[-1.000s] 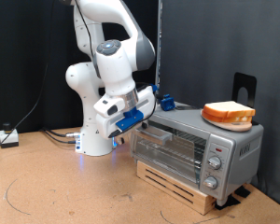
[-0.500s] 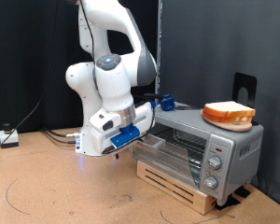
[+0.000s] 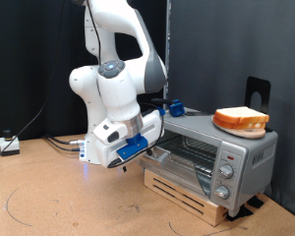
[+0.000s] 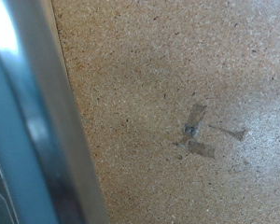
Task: Make a piece of toast with the oven
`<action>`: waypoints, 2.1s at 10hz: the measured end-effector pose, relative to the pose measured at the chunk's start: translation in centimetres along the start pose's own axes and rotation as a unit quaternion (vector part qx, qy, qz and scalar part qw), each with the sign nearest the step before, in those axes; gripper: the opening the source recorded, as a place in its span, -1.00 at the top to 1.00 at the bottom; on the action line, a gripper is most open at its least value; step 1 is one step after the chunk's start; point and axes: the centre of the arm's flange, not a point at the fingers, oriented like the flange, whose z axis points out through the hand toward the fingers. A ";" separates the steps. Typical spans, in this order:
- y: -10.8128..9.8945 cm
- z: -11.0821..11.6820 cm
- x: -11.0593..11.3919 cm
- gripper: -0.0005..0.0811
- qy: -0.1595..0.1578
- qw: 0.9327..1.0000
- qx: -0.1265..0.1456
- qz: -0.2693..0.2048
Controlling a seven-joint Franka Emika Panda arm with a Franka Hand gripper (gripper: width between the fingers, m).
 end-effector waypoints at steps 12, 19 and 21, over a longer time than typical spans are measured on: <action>3.3 5.7 7.4 -0.99 0.032 0.996 -0.056 0.065; 5.0 8.8 10.4 -0.99 0.034 0.992 -0.076 0.098; 6.3 8.3 11.3 -0.99 0.043 0.992 -0.070 0.096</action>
